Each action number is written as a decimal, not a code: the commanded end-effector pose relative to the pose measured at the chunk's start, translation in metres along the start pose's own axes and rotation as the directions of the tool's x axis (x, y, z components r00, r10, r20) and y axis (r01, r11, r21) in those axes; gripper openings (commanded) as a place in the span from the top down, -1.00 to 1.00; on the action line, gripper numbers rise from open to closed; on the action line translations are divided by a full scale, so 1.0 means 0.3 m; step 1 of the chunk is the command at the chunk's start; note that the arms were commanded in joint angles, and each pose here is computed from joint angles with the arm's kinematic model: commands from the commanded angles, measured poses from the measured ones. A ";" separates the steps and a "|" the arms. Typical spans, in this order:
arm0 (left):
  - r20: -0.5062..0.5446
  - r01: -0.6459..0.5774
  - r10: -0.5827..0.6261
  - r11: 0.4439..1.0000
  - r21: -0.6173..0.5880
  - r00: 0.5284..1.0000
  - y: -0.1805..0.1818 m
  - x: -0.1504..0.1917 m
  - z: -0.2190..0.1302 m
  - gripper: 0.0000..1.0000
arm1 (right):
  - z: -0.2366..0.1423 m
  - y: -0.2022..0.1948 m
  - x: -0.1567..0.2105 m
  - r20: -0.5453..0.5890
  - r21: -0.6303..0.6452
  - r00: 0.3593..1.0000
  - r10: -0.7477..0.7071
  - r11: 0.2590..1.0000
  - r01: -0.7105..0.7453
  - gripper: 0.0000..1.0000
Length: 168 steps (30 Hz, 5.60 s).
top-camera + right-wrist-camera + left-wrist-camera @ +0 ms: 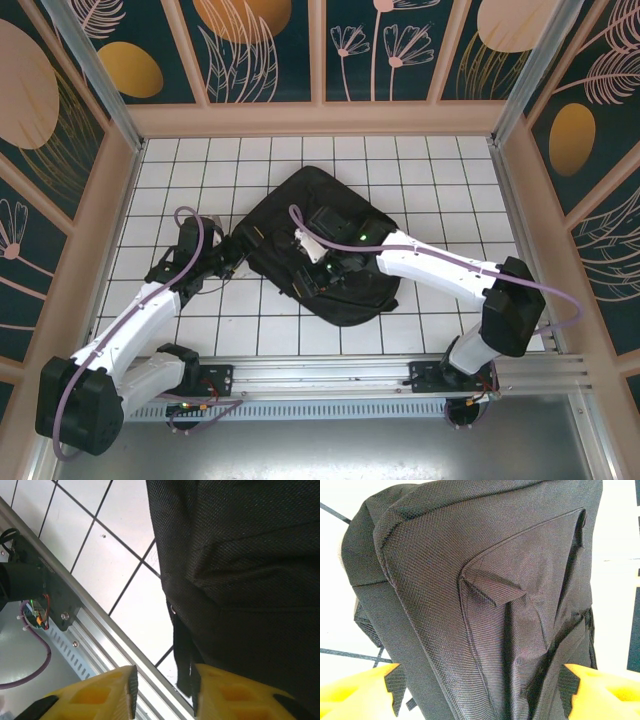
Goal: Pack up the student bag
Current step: Zip the student bag at the center of the table.
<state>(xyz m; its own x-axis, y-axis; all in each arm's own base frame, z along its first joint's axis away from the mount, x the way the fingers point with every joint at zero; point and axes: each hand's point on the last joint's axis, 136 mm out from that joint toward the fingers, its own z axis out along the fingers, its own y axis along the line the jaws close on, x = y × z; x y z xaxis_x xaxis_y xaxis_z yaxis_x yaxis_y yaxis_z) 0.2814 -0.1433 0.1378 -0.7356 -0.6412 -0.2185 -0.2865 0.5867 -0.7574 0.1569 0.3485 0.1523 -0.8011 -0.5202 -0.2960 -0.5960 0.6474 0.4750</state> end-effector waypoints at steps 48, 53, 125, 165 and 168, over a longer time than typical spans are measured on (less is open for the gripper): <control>-0.003 0.083 -0.083 0.993 -0.090 0.997 -0.009 -0.084 0.119 1.00 | -0.045 -0.045 0.050 -0.003 0.238 0.992 -0.124 0.964 0.121 1.00; 0.015 0.092 -0.091 0.991 -0.092 0.996 0.002 -0.118 0.111 1.00 | -0.073 -0.052 0.067 0.030 0.250 0.993 -0.113 0.963 0.102 1.00; -0.029 0.157 -0.162 0.979 -0.133 0.986 0.057 -0.006 -0.067 0.38 | 0.014 0.201 -0.307 0.258 0.027 0.963 -0.082 0.997 0.077 1.00; -0.045 0.072 -0.082 0.979 -0.192 0.996 0.085 -0.036 -0.012 1.00 | 0.056 0.240 -0.172 0.175 0.084 0.975 -0.140 0.988 0.127 1.00; -0.050 0.082 -0.094 0.976 -0.201 0.994 0.113 -0.038 -0.011 1.00 | 0.052 0.241 -0.151 0.163 0.098 0.975 -0.152 0.986 0.137 1.00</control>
<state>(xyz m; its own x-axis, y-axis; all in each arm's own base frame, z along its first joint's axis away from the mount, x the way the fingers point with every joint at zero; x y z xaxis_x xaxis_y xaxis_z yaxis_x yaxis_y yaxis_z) 0.2774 -0.1244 0.1185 -0.7359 -0.6717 -0.0853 -0.4667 0.5945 -0.6548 0.1602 0.4397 0.1712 -0.7178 -0.5042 -0.4802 -0.6857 0.6316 0.3617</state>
